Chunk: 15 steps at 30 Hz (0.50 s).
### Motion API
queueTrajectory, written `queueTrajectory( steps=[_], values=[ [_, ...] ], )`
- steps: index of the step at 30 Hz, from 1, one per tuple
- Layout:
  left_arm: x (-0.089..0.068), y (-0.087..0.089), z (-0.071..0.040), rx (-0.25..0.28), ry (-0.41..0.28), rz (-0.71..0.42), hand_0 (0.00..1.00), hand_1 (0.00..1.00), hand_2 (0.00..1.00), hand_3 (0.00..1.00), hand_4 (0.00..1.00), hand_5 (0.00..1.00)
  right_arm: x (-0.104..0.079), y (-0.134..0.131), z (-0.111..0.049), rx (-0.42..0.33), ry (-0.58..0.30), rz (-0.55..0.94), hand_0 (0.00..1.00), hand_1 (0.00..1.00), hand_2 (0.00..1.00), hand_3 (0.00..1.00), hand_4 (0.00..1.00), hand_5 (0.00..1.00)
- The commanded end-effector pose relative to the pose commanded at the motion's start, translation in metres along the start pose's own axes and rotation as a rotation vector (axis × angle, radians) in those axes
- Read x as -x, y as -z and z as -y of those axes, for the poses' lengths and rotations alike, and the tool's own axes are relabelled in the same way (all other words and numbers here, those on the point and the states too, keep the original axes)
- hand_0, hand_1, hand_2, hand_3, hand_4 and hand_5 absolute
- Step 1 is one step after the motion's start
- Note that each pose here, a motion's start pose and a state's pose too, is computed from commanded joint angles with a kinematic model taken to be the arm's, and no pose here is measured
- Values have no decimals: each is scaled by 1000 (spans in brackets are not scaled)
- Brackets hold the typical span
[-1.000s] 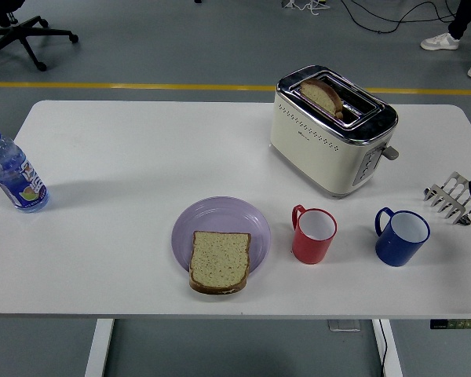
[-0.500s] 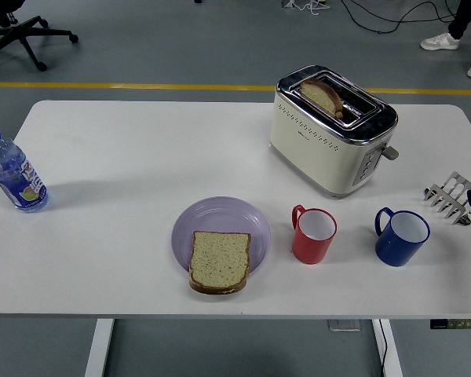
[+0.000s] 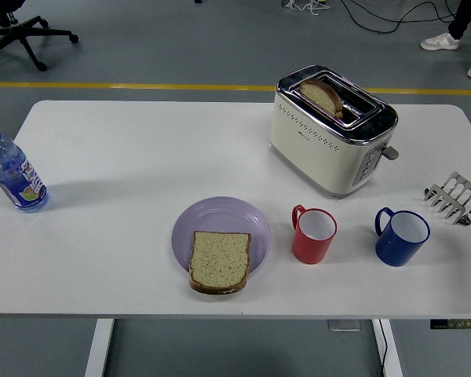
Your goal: Pick up the cup,pour liquid into bread,place the cup on the desk
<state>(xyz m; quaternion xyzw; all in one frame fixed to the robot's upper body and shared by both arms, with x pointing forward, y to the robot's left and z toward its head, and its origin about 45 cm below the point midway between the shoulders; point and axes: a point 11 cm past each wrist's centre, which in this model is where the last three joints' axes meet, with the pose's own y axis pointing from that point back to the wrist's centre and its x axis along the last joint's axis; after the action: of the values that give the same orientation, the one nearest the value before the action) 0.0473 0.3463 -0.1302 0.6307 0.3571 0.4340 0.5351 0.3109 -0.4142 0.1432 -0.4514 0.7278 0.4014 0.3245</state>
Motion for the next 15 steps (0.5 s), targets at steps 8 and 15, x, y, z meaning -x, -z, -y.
queueTrajectory(
  steps=[8, 15],
  values=[
    [1, 1, 0, -3, 2, 3, 677, 740, 750, 647, 406, 998, -2, -2, 0, 15, -7, -9, 594, 537, 608, 593, 607, 221],
    [2, 4, 0, -8, 3, 9, 677, 740, 750, 646, 405, 998, -6, -6, -1, 117, -14, -104, 592, 532, 607, 594, 604, 218]
  ],
)
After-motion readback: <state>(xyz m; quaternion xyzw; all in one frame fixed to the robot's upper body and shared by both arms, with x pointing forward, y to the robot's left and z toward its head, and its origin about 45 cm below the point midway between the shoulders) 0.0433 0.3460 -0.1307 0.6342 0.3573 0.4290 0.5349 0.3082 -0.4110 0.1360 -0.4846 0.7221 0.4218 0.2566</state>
